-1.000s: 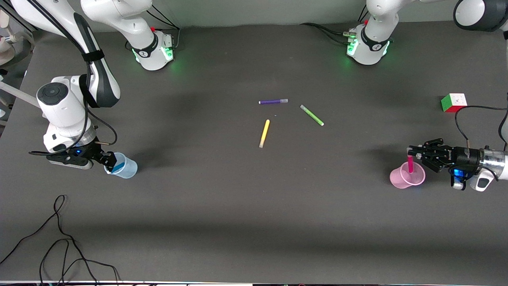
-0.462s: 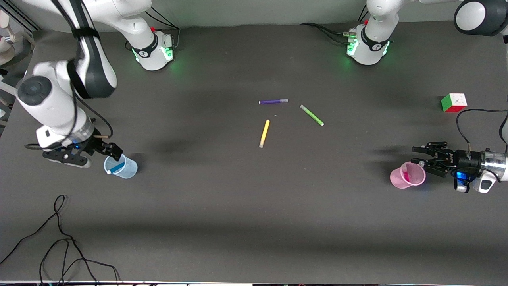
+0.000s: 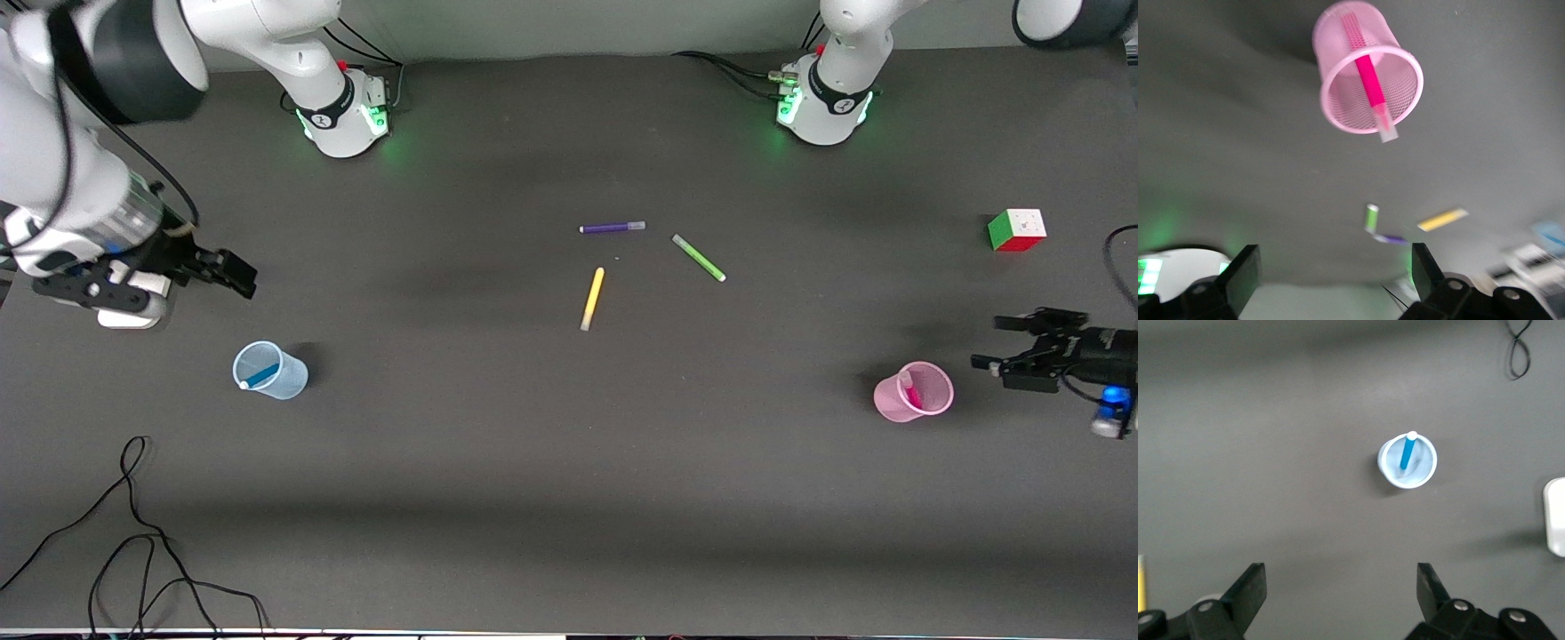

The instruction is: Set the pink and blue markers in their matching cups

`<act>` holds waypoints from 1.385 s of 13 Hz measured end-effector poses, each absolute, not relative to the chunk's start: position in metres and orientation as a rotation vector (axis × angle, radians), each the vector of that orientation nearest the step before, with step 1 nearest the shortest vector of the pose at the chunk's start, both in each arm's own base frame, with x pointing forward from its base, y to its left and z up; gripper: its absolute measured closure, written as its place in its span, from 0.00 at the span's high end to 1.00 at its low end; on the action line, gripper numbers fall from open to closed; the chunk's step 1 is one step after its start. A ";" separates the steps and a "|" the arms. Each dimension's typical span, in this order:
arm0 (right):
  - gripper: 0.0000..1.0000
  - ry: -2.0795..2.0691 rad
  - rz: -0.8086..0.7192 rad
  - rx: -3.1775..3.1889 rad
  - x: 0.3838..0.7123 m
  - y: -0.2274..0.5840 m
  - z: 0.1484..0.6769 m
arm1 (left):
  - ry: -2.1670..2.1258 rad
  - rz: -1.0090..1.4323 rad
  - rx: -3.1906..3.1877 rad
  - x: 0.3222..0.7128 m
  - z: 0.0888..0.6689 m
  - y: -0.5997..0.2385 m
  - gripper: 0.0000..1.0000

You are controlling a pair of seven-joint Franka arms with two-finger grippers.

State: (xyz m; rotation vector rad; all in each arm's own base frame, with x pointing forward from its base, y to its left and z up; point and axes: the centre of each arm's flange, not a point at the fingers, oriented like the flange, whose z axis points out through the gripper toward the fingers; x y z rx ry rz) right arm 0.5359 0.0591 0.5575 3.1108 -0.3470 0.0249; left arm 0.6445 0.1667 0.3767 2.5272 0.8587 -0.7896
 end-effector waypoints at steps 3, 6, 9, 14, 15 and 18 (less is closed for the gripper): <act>1.00 -0.387 0.052 3.137 0.520 0.040 0.584 | 0.792 -0.627 2.824 0.636 0.454 0.112 1.00; 1.00 -0.380 0.087 3.145 0.505 0.027 0.601 | 0.683 -0.412 3.031 0.595 0.506 0.065 1.00; 1.00 -0.342 0.075 3.180 0.503 0.010 0.598 | 0.550 -0.237 3.134 0.550 0.540 0.042 1.00; 1.00 -0.309 0.030 3.199 0.500 0.017 0.594 | 0.368 -0.020 3.183 0.529 0.588 -0.003 1.00; 1.00 -0.304 0.030 3.194 0.500 0.017 0.594 | 0.348 -0.009 3.186 0.529 0.590 -0.005 1.00; 1.00 -0.258 0.017 3.173 0.499 0.023 0.592 | 0.330 -0.012 3.187 0.528 0.590 -0.002 1.00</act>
